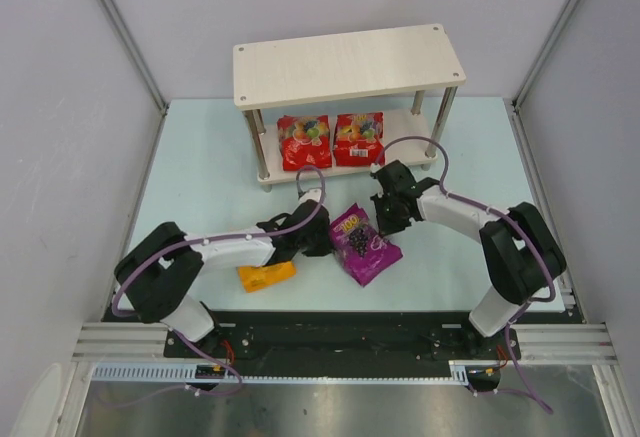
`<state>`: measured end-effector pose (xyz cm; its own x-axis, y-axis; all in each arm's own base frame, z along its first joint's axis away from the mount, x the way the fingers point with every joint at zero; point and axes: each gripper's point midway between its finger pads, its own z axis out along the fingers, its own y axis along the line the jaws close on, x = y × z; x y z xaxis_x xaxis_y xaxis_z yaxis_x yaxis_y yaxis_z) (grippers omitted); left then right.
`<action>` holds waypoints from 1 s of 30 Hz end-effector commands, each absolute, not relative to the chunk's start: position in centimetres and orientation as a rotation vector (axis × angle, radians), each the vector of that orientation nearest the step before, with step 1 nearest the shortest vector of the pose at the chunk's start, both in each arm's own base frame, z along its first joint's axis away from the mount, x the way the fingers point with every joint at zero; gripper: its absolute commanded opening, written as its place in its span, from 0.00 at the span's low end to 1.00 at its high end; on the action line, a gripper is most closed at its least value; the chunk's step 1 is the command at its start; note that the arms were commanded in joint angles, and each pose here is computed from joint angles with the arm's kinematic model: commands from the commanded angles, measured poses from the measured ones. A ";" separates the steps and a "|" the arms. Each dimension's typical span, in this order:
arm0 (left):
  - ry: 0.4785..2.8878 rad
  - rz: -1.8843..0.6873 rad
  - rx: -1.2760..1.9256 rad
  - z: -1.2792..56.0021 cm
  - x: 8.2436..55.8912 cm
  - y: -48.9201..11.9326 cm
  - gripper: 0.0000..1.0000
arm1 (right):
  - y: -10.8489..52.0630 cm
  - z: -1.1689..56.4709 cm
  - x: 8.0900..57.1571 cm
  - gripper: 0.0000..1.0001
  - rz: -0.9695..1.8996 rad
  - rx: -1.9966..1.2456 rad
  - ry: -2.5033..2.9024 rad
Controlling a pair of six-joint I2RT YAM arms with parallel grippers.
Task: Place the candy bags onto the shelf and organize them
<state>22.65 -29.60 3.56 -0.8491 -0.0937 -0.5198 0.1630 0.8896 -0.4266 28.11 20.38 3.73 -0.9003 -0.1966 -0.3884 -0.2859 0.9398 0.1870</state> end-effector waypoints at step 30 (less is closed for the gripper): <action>1.912 -0.744 -0.142 12.3 21.7 -25.8 0.64 | 21.1 12.8 25.9 0.64 0.657 0.003 2.080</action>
<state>20.79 -25.56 9.26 -0.6065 -0.2501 -0.7547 0.2679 0.8294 -0.4902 24.10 19.58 8.99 -0.7085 0.1252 -0.6945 -0.2257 0.8923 0.3910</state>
